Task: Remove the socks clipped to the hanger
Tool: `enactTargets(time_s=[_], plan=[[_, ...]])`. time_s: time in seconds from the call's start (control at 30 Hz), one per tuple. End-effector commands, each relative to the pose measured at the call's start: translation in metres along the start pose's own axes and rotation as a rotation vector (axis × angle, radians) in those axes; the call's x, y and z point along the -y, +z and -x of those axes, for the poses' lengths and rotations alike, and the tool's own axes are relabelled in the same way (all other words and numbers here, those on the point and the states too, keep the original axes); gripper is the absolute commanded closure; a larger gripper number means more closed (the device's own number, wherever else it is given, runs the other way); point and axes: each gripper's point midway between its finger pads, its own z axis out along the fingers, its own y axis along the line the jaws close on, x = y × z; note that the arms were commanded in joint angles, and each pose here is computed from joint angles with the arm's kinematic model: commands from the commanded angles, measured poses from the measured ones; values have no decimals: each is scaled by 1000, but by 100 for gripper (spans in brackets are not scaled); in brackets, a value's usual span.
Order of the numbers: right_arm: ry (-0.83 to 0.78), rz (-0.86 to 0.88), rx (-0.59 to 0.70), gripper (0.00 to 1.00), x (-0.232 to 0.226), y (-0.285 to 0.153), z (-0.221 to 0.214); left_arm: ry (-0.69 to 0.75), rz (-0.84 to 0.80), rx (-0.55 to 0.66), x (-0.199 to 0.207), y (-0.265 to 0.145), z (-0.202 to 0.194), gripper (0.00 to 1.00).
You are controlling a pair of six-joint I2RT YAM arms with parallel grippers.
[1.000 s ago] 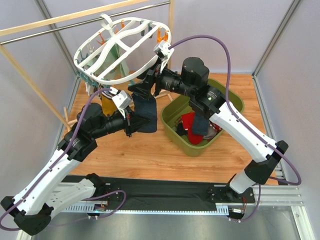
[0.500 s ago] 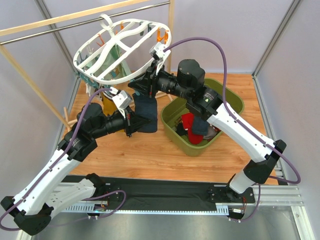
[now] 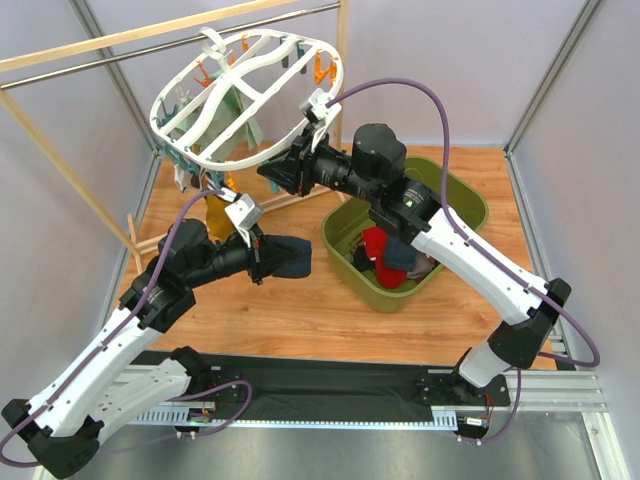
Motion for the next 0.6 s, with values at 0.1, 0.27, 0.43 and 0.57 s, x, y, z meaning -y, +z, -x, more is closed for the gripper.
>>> enactTargets(time_s=[0.1,0.27,0.43,0.57], plan=[[-17,42,58,58,-19,-23,22,-4,-18,80,10,-9,21,100],[-39,59,16,27,-25,-45,5,-29,-19,86,15,-14,28,100],[-52,168,-39,14,-45,-84,-47,-36,-46,90,24,-20,35,100],[-57,293,-89,13,-65,-111,-84,-37,-105,108,38,-24,46,100]])
